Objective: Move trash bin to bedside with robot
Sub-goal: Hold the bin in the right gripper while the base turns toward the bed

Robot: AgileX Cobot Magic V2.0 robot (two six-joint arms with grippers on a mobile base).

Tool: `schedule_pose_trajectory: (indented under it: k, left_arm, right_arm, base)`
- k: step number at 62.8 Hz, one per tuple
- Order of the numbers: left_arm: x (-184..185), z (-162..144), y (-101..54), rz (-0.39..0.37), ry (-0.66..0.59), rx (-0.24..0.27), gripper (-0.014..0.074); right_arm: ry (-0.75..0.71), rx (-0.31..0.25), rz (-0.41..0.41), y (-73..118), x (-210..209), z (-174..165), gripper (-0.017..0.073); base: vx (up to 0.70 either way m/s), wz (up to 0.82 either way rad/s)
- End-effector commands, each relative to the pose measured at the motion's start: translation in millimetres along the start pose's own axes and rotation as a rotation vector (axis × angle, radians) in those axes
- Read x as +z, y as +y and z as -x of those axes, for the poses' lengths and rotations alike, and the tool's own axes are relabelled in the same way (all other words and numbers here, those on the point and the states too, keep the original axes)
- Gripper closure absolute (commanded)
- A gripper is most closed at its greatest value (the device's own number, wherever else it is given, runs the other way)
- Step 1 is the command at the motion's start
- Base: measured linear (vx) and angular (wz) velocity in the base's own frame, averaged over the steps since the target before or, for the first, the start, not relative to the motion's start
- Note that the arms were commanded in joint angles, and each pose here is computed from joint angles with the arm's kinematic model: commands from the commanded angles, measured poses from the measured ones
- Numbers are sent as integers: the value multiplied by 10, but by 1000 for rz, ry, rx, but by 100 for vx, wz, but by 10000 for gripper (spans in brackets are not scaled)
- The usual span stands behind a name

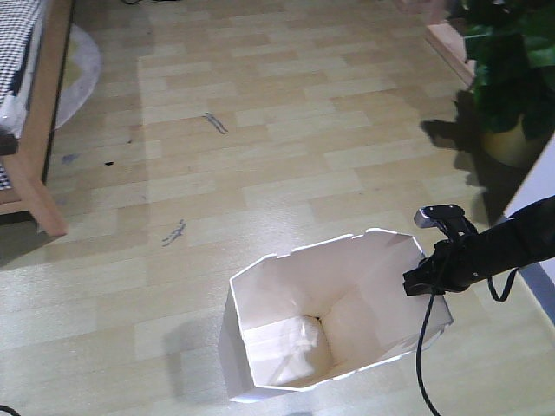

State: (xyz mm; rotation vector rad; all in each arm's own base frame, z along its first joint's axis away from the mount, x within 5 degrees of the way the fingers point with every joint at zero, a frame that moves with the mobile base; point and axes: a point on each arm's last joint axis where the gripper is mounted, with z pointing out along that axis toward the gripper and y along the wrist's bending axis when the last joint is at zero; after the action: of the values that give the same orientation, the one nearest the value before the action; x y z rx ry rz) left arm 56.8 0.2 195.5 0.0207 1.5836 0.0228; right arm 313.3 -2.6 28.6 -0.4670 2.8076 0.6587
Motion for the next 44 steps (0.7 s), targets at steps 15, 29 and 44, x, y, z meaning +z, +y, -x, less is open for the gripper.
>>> schedule_pose_trajectory:
  k: [15, 29, 44]
  left_arm:
    - [-8, 36, -4, -7, -77, -23, 600]
    - [-8, 36, -4, -7, -77, -23, 600]
    - [-8, 36, -4, -7, -77, -23, 600]
  right_arm:
    - [-94, 28, 152, 205, -224, 177, 564]
    - [-94, 28, 152, 205, -224, 177, 564]
    - [-94, 28, 149, 202, -224, 177, 564]
  base:
    - [15, 30]
    - [20, 12]
    - [25, 3]
